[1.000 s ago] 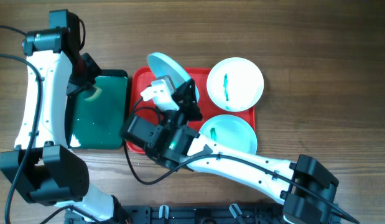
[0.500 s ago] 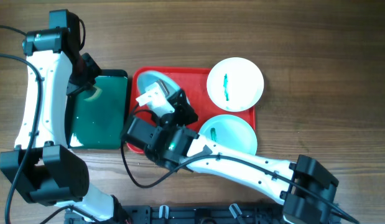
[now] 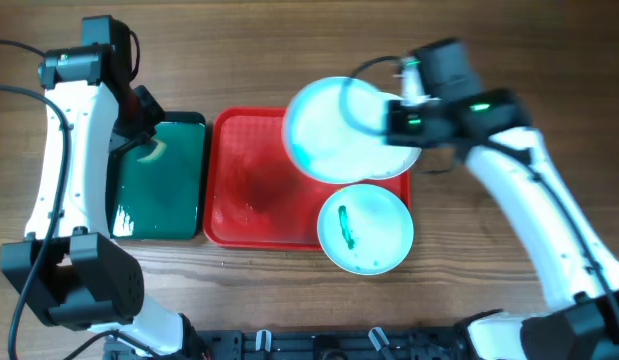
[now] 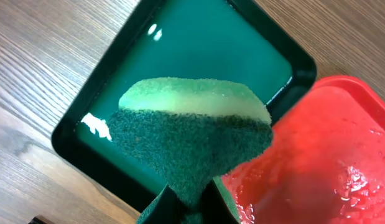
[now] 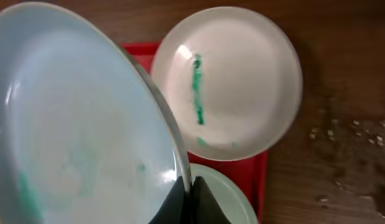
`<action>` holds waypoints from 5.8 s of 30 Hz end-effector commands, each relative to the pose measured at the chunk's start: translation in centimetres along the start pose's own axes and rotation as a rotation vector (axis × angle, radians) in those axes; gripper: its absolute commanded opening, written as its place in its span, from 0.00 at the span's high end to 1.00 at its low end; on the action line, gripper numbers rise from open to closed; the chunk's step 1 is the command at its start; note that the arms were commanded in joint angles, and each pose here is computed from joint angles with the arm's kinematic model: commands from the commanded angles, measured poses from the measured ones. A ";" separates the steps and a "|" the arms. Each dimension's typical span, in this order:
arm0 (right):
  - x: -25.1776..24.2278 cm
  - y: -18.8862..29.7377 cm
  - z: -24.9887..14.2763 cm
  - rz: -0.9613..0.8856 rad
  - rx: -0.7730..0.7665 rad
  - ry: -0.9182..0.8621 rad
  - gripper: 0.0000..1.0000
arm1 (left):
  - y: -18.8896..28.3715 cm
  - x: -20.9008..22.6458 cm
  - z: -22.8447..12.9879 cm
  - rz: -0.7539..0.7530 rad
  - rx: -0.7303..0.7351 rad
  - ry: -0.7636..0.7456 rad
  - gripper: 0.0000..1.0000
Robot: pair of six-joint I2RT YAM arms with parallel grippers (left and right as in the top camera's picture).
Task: Clean dirty plates on tray and stack at the side
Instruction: 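Lift the cleaned plate with right gripper and place it right of the red tray, then grasp the lower-right plate rim with right gripper and pull it toward center, then scrub the held plate with the sponge in the left gripper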
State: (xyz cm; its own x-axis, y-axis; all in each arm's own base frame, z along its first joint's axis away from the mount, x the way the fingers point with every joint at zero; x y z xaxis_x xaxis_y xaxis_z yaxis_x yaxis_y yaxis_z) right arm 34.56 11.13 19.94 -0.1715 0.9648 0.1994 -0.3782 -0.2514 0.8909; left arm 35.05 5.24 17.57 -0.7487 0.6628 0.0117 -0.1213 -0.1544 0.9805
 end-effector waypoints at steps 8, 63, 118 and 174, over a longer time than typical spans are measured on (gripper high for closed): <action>-16.7 1.6 -6.8 -0.157 0.075 -0.446 0.95 | 0.7 -3.5 -3.3 -0.030 0.002 -0.119 0.96; -5.1 -8.4 -18.5 0.097 0.340 -0.180 0.60 | 1.6 -8.0 -7.2 -0.147 0.025 -0.295 0.96; 10.8 -17.9 -7.9 0.058 0.147 -0.015 0.80 | 1.0 -8.5 -7.7 -0.169 0.059 -0.179 0.96; 11.8 -19.6 -8.4 0.131 0.172 0.030 0.96 | -12.9 -7.8 -22.2 -0.233 0.224 -0.637 0.96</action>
State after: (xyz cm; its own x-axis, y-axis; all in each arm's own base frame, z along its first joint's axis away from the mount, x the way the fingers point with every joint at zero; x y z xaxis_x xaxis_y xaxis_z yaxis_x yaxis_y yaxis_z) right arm 32.33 26.02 1.47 -0.2193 0.9324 0.2873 -0.2052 -0.3319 0.9207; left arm 31.61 -10.94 1.72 -0.3152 0.9490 -0.0088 -0.2265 -0.0662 0.9718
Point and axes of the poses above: each gripper's point midway between its finger pads, its own y axis back along the fingers, its own x axis along the line the jaws close on, z = x × y, the point moved 1 cm from there along y, back along the fingers, and after that the axes turned 11 degrees about y, right-handed, at the moved point
